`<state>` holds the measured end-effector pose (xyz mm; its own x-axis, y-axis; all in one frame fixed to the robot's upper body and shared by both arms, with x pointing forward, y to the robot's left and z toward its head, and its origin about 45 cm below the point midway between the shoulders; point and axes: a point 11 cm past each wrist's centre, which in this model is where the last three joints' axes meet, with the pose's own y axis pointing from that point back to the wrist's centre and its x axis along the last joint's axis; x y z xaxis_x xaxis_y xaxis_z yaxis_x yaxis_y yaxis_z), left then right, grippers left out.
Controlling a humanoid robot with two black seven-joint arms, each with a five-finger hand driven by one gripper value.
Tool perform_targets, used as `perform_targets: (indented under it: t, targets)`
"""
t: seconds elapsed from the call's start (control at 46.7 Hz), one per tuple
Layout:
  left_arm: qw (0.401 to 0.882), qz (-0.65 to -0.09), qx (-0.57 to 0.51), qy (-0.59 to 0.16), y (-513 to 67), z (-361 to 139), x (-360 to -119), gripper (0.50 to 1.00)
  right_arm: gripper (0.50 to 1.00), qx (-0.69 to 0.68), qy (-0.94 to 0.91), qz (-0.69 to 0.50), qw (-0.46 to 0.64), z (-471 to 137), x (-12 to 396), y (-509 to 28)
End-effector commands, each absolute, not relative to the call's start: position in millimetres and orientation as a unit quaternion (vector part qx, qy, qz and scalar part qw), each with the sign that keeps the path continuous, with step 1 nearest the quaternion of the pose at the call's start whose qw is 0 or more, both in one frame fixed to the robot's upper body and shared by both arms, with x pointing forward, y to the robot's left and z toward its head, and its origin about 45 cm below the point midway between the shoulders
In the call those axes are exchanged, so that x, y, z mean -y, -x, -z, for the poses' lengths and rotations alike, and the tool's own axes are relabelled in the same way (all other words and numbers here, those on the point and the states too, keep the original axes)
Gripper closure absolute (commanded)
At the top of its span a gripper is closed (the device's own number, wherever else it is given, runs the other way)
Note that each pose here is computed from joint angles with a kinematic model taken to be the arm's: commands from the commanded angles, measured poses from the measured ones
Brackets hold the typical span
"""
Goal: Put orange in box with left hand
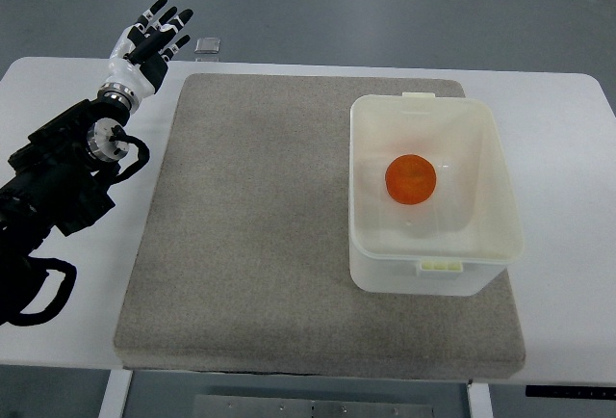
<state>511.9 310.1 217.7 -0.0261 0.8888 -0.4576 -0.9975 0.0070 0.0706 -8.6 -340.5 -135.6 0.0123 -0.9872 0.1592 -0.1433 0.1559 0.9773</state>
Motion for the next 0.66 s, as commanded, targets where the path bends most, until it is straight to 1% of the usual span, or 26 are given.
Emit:
perform_targets:
  t: [0.0,0.493,0.643]
  targets:
    - [0.683,-0.691,-0.192,0.142,-511.6,-217.6,-310.9,0.579,0.574,0.566,-0.499,0.416,0.507,135.6,340.5,8.5]
    - [0.683,-0.690,-0.190,0.144,-512.8,-220.2,-311.1,0.564,0.574,0.566,-0.499,0.416,0.507,135.6,340.5,8.5]
    - [0.681,-0.693,-0.188,0.143,-512.2,-220.8,-316.5,0.551,0.574,0.566,-0.499,0.416,0.507,135.6,340.4,8.6]
